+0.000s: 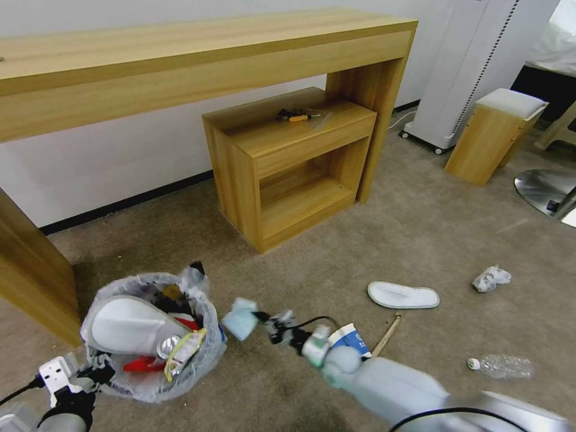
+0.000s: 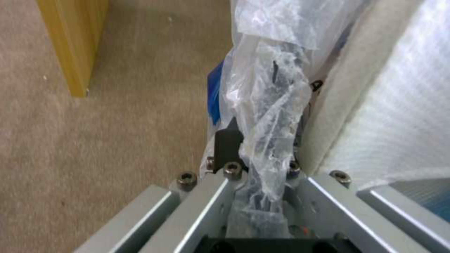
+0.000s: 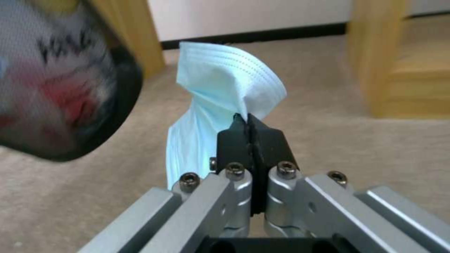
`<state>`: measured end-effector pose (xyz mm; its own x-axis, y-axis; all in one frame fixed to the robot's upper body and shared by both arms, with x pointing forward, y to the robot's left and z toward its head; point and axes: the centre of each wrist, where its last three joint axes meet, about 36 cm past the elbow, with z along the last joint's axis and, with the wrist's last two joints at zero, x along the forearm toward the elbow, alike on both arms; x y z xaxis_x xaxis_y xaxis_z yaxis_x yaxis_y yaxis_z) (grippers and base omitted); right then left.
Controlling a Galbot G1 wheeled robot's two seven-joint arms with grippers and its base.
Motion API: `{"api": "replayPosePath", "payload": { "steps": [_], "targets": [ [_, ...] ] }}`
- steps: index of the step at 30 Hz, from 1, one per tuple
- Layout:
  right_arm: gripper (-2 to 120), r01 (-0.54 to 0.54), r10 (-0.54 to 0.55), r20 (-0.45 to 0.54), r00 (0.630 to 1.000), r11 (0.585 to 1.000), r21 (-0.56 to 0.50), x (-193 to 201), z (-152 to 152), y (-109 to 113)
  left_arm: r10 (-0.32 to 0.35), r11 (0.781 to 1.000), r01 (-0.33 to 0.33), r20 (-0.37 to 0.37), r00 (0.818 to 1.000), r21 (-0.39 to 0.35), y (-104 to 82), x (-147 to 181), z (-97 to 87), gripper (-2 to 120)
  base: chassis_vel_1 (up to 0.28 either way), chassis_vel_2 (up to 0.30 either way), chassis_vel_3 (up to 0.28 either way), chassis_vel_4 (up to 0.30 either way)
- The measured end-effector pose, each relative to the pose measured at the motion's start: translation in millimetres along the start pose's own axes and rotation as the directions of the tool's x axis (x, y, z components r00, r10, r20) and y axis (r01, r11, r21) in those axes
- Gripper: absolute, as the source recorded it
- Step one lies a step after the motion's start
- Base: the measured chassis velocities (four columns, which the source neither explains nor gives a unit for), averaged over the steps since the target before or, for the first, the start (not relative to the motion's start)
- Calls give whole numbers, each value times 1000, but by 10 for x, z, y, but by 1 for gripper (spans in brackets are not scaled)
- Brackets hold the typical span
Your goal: Pick up the trash bin and place the garbage on the floor into it.
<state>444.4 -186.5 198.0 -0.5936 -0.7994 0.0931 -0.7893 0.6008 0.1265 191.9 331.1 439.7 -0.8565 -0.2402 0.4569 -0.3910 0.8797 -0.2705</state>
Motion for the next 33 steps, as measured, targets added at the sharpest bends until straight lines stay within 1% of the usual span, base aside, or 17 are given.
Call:
{"api": "replayPosePath", "payload": {
  "steps": [1,2,3,8,10,13,15,17,18,21,22,25,26,29,30,32,33],
  "targets": [
    [0,0,0,0,1000,1000,0,0,0,0,0,1000,0,0,1000,0,0,0,0,0,0,0,0,0],
    [0,-9,9,8,1000,1000,13,106,-72,-79,-5,1000,5,-14,1000,-7,17,-21,64,0,0,0,0,0],
    [0,-11,11,12,1000,1000,19,160,-110,-111,-10,1000,9,-19,1000,-9,26,-29,93,0,0,0,0,0],
    [0,-15,15,28,1000,999,30,254,-205,-161,-15,1000,15,-29,999,-9,40,-47,146,0,0,0,0,0],
    [0,-23,21,45,999,999,46,349,-292,-216,-24,1000,23,-39,999,-13,65,-68,200,0,0,0,0,0],
    [0,-33,29,62,998,998,57,410,-369,-270,-25,1000,25,-45,999,-15,70,-66,225,0,0,0,0,0],
    [0,-34,29,74,997,998,62,437,-422,-284,-25,1000,25,-47,999,-17,71,-62,233,0,0,0,0,0],
    [0,-30,23,99,995,997,70,474,-552,-297,-26,999,25,-57,998,-20,76,-62,265,0,0,0,0,0],
    [0,-30,23,99,995,997,70,474,-552,-297,-26,999,25,-57,998,-20,76,-62,265,0,0,0,0,0],
    [0,-30,19,127,992,996,82,531,-724,-317,-35,999,33,-68,997,-29,103,-83,319,0,0,0,0,0],
    [0,-30,19,127,992,996,82,531,-724,-317,-35,999,33,-68,997,-29,103,-83,319,0,0,0,0,0],
    [0,-40,25,144,989,994,99,641,-889,-391,-32,999,30,-74,997,-34,114,-95,348,0,0,0,0,0],
    [0,-40,25,144,989,994,99,641,-889,-391,-32,999,30,-74,997,-34,114,-95,348,0,0,0,0,0],
    [0,-53,34,158,987,992,118,762,-1047,-470,-28,999,24,-74,997,-45,123,-107,335,0,0,0,0,0],
    [0,-53,34,158,987,992,118,762,-1047,-470,-28,999,24,-74,997,-45,123,-107,335,0,0,0,0,0],
    [0,-70,46,170,984,988,137,871,-1181,-559,-22,999,19,-70,997,-48,117,-113,313,0,0,0,0,0],
    [0,-70,46,170,984,988,137,871,-1181,-559,-22,999,19,-70,997,-48,117,-113,313,0,0,0,0,0]
  ]
}}
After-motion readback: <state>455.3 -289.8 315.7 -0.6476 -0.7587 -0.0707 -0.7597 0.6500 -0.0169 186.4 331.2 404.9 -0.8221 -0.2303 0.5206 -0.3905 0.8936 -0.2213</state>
